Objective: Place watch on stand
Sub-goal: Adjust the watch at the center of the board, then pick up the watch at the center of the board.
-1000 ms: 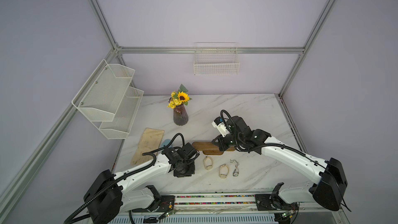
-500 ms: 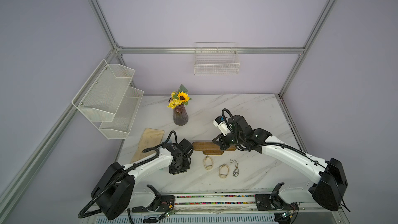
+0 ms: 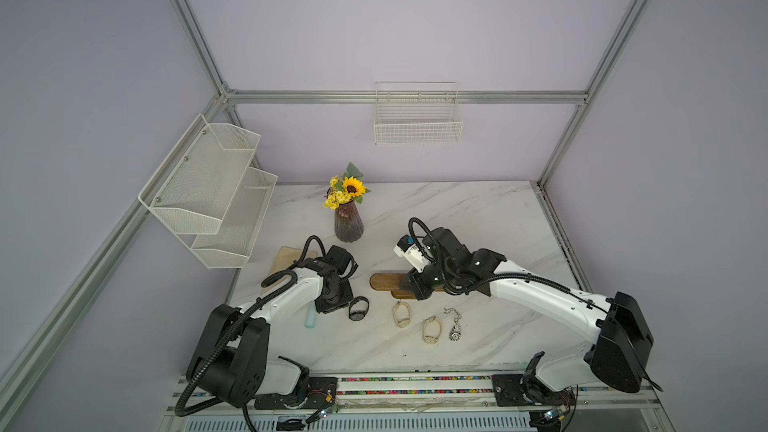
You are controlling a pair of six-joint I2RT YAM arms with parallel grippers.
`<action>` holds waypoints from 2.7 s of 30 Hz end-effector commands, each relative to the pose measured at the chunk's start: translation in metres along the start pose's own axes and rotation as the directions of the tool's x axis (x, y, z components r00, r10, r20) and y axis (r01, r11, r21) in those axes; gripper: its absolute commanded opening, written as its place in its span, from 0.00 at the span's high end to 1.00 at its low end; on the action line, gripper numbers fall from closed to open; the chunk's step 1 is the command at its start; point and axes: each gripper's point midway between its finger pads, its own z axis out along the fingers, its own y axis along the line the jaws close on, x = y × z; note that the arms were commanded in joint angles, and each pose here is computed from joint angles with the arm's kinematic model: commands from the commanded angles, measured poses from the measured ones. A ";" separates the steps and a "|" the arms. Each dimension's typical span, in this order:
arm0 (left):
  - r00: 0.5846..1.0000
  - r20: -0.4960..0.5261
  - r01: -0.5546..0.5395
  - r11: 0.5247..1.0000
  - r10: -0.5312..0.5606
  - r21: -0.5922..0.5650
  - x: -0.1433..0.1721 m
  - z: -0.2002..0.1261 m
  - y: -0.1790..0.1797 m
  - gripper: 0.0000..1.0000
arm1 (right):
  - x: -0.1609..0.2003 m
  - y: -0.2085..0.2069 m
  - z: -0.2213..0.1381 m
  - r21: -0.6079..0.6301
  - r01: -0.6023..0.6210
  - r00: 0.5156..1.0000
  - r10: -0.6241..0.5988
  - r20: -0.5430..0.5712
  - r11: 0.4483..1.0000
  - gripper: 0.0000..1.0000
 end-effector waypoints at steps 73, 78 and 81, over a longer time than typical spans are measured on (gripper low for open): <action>0.865 0.183 0.414 0.869 -0.468 0.270 -0.073 -0.089 0.084 0.27 | 0.033 0.034 0.195 -0.090 0.444 0.860 -0.453 -0.237 0.891 0.92; 0.863 0.187 0.413 0.869 -0.469 0.273 -0.073 -0.090 0.084 0.27 | 0.033 0.035 0.195 -0.091 0.436 0.865 -0.444 -0.234 0.896 1.00; 0.863 0.189 0.411 0.869 -0.468 0.276 -0.073 -0.091 0.084 0.26 | 0.027 0.043 0.190 -0.115 0.415 0.878 -0.430 -0.210 0.903 1.00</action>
